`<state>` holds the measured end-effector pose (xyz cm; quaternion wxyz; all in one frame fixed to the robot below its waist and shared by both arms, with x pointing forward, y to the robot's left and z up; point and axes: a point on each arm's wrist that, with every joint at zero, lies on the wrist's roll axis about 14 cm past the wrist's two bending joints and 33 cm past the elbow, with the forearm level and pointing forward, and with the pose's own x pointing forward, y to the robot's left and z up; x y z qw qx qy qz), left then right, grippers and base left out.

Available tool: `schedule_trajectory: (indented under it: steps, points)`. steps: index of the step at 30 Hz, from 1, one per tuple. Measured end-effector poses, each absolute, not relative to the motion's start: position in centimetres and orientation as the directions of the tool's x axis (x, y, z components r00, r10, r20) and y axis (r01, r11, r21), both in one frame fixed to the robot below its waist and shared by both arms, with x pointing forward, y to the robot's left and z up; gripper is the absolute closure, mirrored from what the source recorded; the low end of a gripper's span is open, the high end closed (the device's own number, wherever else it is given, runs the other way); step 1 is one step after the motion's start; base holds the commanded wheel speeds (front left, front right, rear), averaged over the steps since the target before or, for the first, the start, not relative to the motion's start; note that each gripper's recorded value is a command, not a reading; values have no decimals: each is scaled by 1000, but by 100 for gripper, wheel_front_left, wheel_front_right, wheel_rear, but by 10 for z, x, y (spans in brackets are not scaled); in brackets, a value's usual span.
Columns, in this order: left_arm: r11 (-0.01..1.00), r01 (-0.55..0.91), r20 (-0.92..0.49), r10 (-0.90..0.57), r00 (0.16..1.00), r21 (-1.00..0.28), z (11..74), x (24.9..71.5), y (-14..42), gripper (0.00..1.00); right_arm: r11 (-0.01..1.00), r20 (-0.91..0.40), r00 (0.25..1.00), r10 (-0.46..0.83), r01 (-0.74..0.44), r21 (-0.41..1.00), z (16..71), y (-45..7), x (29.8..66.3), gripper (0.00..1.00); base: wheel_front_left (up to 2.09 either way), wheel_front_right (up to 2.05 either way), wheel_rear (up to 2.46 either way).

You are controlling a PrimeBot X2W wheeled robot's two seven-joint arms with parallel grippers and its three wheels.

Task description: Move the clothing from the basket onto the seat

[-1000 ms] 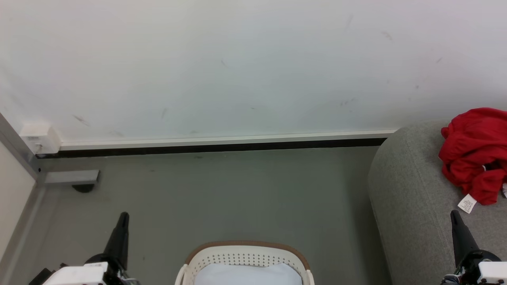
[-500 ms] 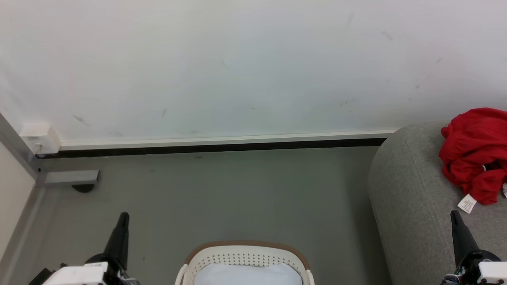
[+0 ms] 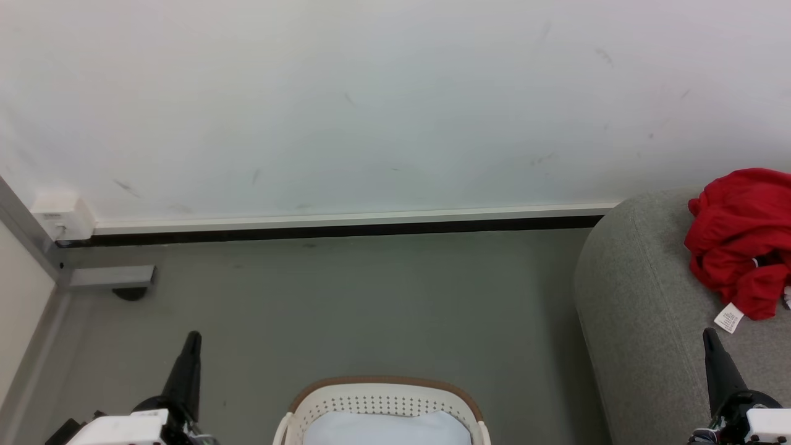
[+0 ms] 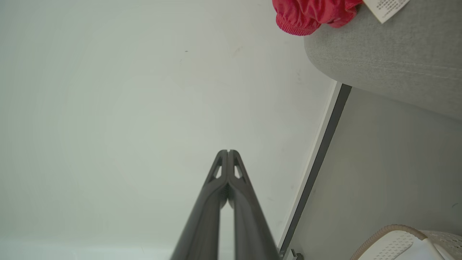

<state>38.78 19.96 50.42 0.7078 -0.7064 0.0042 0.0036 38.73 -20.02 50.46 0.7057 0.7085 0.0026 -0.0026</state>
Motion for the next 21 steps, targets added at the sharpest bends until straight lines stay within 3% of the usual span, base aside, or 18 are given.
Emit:
schedule_trajectory:
  steps: [21]
  points:
    - [2, -11, -11, -1, 1000, -1000, 504, 388, 200, 100, -5, -7, 1000, 0, 7, 1000, 505, -200, 387, 100, 0, 0, 0]
